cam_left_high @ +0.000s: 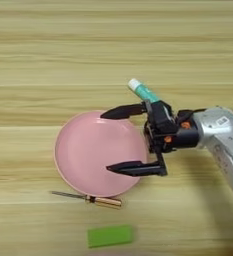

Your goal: Move the objects on the table

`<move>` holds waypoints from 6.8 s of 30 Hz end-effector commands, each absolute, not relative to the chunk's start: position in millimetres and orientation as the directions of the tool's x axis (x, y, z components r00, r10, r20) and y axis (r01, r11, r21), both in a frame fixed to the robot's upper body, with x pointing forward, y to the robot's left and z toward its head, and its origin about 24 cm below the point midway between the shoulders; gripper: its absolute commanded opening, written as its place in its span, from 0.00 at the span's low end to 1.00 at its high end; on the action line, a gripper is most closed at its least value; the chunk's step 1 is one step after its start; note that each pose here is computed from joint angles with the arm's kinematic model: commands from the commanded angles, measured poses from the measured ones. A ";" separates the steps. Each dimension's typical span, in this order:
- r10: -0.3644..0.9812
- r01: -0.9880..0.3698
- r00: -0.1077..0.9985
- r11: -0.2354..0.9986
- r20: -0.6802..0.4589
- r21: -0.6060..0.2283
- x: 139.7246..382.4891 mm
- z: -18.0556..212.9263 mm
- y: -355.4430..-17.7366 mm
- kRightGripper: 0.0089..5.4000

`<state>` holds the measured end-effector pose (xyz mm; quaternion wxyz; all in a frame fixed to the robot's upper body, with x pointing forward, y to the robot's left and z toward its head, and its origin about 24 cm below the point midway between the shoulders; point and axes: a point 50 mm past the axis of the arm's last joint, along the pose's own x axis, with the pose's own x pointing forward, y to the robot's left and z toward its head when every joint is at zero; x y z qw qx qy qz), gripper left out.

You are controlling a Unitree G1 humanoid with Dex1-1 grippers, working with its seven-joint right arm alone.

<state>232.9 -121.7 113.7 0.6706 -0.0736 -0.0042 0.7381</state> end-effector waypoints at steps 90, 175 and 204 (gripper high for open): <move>0.972 -0.969 -0.068 -0.118 -0.224 -0.219 197.1 102.6 -145.3 0.99; 0.772 -0.855 -0.388 -0.506 -0.503 -0.117 190.3 45.1 -122.6 0.99; 0.778 -0.865 -0.379 -0.490 -0.502 -0.108 199.7 43.2 -106.8 0.50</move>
